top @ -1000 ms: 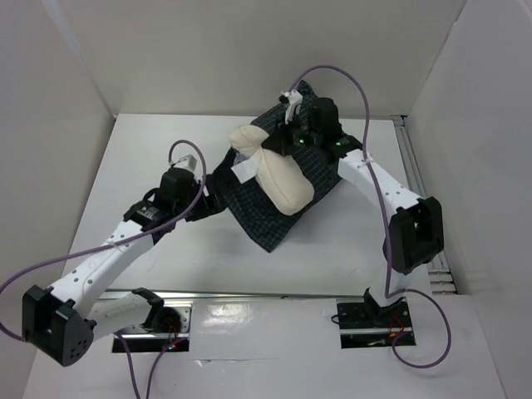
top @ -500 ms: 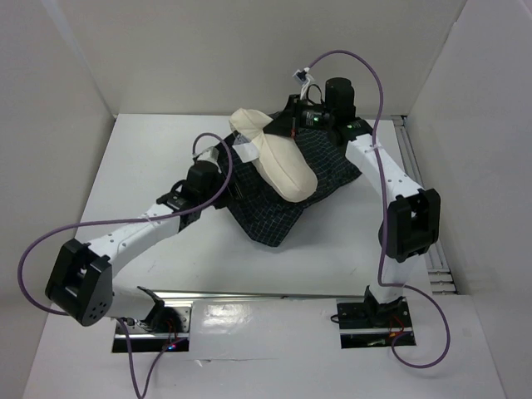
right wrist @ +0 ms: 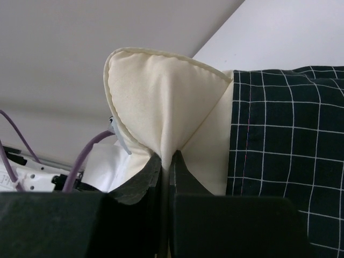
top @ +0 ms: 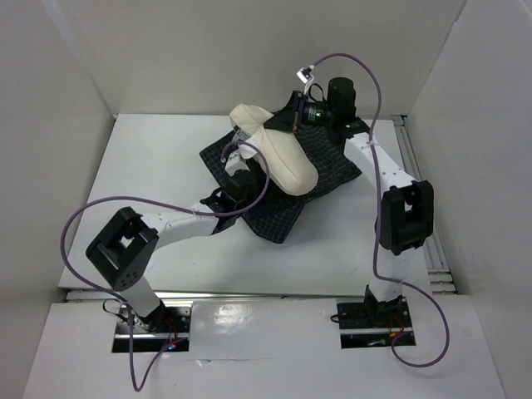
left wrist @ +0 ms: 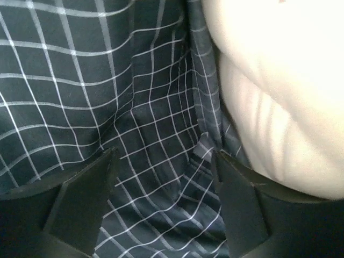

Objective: Put the pillow into the pillowcase

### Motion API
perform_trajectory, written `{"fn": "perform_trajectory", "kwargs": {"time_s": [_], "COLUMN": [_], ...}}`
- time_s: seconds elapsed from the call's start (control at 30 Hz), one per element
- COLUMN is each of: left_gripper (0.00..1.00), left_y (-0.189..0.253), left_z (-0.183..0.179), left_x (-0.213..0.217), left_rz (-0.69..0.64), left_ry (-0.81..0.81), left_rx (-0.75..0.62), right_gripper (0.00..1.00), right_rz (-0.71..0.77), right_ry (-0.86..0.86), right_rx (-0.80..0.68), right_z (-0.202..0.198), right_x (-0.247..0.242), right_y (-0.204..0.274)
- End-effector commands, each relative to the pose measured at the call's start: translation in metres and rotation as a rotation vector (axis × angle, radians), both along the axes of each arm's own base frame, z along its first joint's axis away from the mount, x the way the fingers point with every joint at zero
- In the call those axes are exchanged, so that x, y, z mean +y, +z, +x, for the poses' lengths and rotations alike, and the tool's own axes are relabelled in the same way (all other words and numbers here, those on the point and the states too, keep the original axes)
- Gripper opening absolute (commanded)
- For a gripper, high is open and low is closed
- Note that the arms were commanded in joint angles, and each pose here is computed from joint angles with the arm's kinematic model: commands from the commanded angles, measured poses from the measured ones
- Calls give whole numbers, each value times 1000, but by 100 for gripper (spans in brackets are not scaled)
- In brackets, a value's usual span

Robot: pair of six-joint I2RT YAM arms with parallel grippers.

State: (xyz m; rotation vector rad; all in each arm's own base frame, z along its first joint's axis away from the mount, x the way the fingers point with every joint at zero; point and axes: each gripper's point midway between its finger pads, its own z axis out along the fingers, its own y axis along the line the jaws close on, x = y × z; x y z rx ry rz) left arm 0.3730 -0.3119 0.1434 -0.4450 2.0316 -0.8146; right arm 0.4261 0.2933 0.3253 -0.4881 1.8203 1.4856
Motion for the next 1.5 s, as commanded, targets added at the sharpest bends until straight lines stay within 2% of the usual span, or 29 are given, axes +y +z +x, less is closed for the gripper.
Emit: {"fn": "perform_trajectory", "kwargs": {"time_s": [0.0,0.2,0.23,0.3,0.33,0.47,0.63,0.7,0.73,0.83,0.9,1.07,1.13,1.23,1.27,1.37,1.43,1.47], "left_gripper": [90,92,92,96,98,100,100,93,76,38,0,0,0,0,0,0,0,0], "left_y": [21,-4,5,-5,11,-2,0,-7,-7,-17,-20,-19,-9,-6,10,11,24,32], "left_z": [22,44,45,40,44,52,65,72,78,82,82,50,35,15,10,-4,-6,-3], "left_x": [-6,-9,-16,-18,-22,-13,-27,-36,-33,-32,-15,59,88,107,112,130,136,138], "left_rz": [-137,-54,-97,-131,-213,-298,-290,-242,-218,-100,-82,52,65,107,128,184,178,172], "left_ry": [101,146,122,97,101,176,130,122,135,137,170,294,322,291,269,277,269,263], "left_rx": [-93,16,-13,-33,-90,-84,-161,-105,-81,-14,25,76,81,87,49,57,27,18], "right_gripper": [0,0,0,0,0,0,0,0,0,0,0,0,0,0,0,0,0,0], "right_rz": [76,88,92,104,107,129,122,121,125,120,116,71,27,-31,-46,-125,-230,-291], "right_ry": [54,55,46,72,72,106,124,124,115,105,85,-12,-87,-193,-210,-169,-121,-114], "right_rx": [-98,-121,-115,-108,-99,-101,-80,-79,-97,-77,-78,-79,-90,-91,-86,-129,-88,-140], "right_z": [-18,-28,-25,-33,-33,-45,-51,-53,-53,-52,-50,-29,-18,0,2,3,0,3], "right_x": [2,-1,-4,-4,-4,-5,-6,-7,-11,-15,-19,-34,-38,-46,-48,-36,-18,-10], "right_y": [43,55,54,57,54,60,55,55,60,55,56,41,35,21,15,-7,-44,-50]}}
